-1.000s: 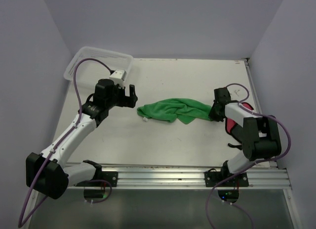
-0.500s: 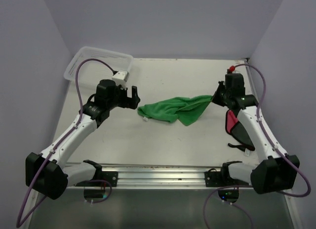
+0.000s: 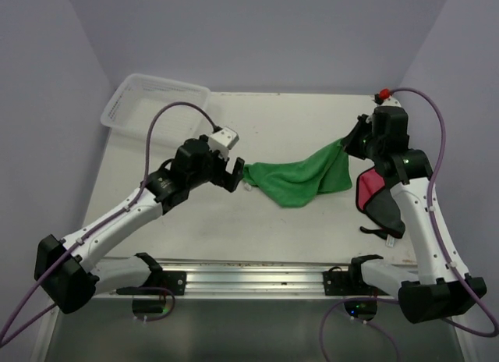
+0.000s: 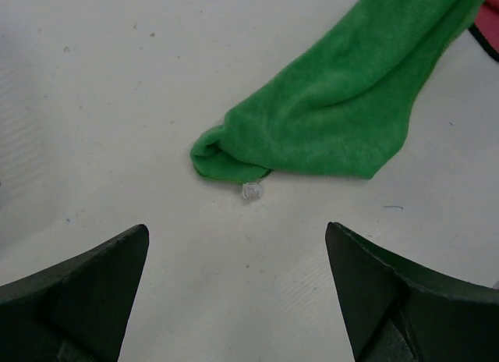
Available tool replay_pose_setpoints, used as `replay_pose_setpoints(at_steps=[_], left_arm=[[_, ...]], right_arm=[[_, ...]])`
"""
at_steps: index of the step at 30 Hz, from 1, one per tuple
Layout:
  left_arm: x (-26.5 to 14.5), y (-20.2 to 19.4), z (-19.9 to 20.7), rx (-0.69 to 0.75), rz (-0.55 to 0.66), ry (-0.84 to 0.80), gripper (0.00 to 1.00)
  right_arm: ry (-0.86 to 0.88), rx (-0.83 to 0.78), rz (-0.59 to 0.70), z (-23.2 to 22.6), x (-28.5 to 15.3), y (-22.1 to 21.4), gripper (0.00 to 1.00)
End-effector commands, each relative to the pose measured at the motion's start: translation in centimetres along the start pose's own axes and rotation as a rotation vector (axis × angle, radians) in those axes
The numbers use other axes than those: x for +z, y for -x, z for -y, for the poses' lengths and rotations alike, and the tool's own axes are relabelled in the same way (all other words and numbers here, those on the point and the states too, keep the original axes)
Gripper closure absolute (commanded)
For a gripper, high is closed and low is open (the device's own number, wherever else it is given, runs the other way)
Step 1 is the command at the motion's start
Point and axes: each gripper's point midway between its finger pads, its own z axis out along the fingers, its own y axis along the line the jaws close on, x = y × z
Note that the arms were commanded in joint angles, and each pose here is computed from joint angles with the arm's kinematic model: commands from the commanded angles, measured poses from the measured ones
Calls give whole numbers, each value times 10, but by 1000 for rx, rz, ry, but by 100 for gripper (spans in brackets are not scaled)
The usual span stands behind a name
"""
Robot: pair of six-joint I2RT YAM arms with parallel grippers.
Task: Roll the towels
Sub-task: Flatten the towel
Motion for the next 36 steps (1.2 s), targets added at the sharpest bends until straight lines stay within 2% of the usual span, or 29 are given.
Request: replay_pose_setpoints(at_steps=[1, 3, 4, 8, 10, 11, 12, 15, 17, 27, 31, 36], left_arm=[[10, -14, 38, 158, -37, -39, 0], [17, -29, 54, 208, -78, -50, 2], [17, -35, 75, 244, -84, -95, 2], [36, -51, 111, 296, -85, -165, 2], [45, -54, 119, 309, -105, -173, 8], [51, -42, 120, 313, -101, -144, 9], [63, -52, 119, 357, -145, -123, 11], [83, -51, 128, 389, -153, -100, 13], [91, -50, 139, 393, -130, -122, 14], [136, -86, 171, 453, -194, -183, 19], [148, -87, 176, 448, -171, -181, 24], [164, -101, 169, 481, -196, -132, 35]], right_arm=[[5, -12, -45, 2, 1, -14, 100], [-13, -20, -43, 6, 2, -13, 100], [-17, -20, -43, 7, 3, -13, 100], [-14, -10, -39, 6, 6, -13, 100], [0, -2, -45, 5, 7, -16, 100], [8, -1, -37, 3, 8, -15, 100], [4, -1, -45, 6, 10, -19, 100], [8, 4, -54, 7, 13, -24, 100], [10, 5, -55, 8, 15, -25, 100], [39, 15, -88, 10, 27, -37, 100], [36, 11, -89, 12, 28, -40, 100], [33, 11, -82, 14, 25, -40, 100]])
